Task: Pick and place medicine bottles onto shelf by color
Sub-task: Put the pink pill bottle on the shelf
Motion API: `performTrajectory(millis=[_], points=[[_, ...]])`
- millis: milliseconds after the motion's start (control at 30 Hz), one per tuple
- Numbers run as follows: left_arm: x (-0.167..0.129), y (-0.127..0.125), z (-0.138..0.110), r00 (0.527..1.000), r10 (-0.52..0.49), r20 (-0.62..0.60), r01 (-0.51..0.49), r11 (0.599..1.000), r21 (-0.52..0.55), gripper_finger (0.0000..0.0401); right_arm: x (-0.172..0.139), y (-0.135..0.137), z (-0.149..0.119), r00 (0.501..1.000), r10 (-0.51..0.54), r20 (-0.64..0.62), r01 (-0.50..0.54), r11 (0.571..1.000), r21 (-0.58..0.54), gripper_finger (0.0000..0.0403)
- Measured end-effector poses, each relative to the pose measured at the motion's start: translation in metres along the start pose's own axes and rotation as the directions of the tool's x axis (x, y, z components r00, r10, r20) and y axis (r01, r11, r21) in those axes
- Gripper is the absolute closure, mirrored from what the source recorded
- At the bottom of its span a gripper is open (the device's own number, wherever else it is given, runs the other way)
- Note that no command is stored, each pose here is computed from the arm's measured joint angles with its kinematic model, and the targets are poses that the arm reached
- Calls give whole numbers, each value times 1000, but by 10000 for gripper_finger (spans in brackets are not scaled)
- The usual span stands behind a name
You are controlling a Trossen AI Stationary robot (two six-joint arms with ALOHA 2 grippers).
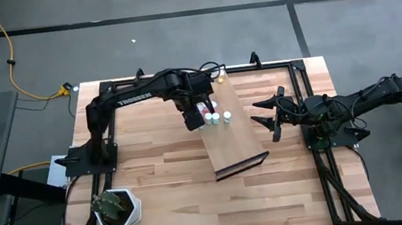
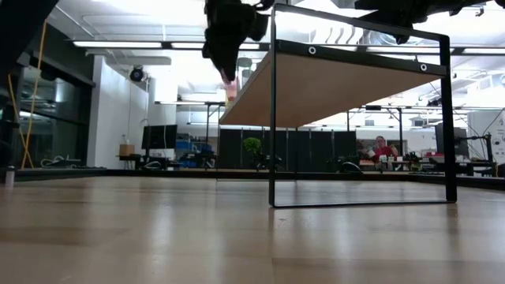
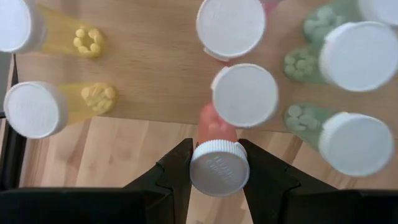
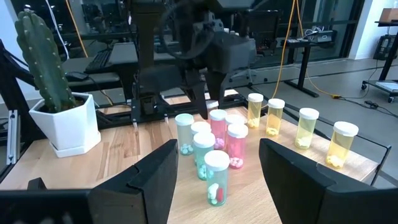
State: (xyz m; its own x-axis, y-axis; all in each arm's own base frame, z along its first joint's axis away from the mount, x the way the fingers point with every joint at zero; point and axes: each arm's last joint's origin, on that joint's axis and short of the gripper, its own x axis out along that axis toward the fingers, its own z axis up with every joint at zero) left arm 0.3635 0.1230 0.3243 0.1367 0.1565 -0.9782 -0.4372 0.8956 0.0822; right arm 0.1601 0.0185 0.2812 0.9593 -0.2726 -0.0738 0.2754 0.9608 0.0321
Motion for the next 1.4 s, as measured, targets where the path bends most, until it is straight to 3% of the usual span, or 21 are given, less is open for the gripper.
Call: performTrajectory(millis=[633,1200,1400], points=[[8,0,4,1000,-4,-4,4,998,57,280,0,0,0,1000,0,0,0,1000,0,187],[9,0,6,1000,9,10,-10,998,67,178,0,0,0,1000,0,0,0,1000,0,187],[8,-1,7,1000,8,20,-9,998,65,158,0,0,0,1000,0,0,0,1000,0,187]])
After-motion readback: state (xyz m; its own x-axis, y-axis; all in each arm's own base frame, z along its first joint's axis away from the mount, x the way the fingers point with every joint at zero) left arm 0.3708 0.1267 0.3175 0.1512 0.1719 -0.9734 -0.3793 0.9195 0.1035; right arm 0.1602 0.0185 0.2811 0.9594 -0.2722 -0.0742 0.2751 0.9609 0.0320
